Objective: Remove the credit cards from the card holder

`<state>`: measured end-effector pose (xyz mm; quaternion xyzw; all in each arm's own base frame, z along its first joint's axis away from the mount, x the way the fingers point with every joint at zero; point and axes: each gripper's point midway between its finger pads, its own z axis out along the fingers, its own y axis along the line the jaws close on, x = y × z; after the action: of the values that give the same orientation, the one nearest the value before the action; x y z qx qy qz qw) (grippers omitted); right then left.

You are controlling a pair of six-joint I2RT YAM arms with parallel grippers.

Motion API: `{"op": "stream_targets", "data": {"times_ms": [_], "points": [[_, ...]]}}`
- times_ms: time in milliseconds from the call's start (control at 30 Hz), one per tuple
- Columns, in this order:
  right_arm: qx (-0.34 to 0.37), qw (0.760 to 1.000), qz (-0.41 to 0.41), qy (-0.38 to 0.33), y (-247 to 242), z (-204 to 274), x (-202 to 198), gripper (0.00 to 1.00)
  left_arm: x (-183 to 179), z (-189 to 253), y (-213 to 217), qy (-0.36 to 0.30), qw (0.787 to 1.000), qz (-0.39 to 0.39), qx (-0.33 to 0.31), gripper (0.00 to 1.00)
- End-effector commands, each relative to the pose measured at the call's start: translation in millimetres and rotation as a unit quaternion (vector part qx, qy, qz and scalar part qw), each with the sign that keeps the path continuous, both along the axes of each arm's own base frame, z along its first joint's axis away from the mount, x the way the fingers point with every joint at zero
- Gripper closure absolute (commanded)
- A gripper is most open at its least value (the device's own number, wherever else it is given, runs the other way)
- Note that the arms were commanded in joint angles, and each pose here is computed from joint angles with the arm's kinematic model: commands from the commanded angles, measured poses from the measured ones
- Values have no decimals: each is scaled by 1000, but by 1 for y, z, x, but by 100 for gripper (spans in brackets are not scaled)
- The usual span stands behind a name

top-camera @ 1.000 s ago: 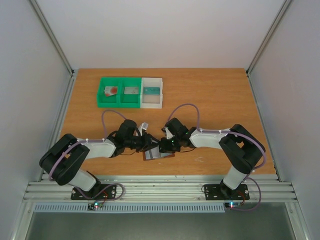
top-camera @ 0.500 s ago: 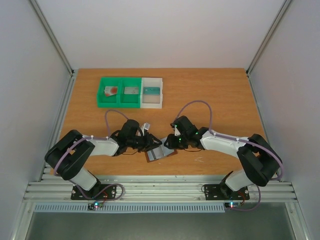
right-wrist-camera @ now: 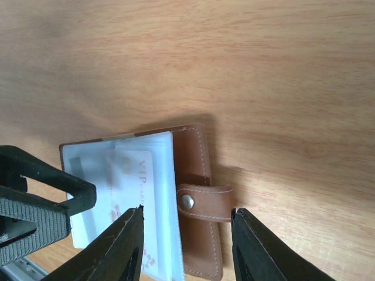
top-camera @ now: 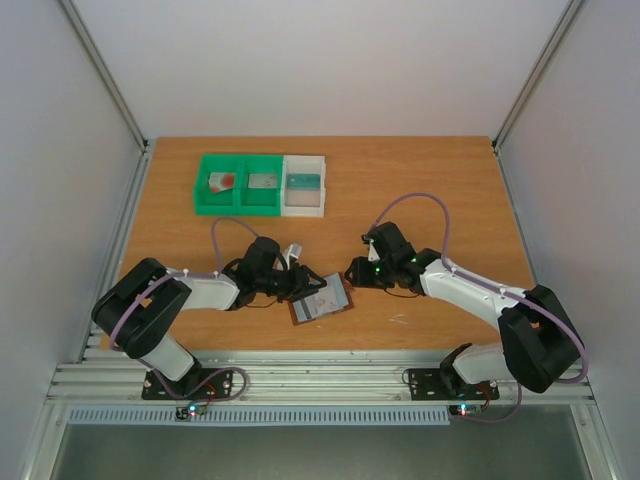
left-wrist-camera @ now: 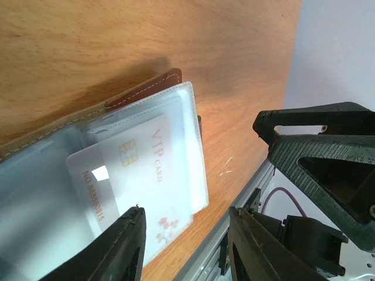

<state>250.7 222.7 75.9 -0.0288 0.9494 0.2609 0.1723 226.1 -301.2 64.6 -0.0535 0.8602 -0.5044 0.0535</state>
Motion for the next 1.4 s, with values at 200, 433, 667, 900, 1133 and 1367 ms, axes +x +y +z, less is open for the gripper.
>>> {"op": "stream_targets", "data": {"times_ms": [200,433,667,900,1133,1367], "points": [[25,999,31,11,9,6,-9,61,8,14,-4,-38,999,-4,0,59],[67,996,53,28,24,14,-16,68,3,-5,9,-34,998,4,43,64],[88,992,73,60,41,9,-23,70,4,-20,18,-36,996,9,79,66],[30,991,75,111,40,-32,-24,75,8,-36,37,-40,990,13,136,68],[-44,987,57,142,13,-74,-35,87,13,-34,50,-63,981,7,184,68],[-30,988,54,140,14,-75,-38,91,11,-18,30,-59,993,11,104,68]]}}
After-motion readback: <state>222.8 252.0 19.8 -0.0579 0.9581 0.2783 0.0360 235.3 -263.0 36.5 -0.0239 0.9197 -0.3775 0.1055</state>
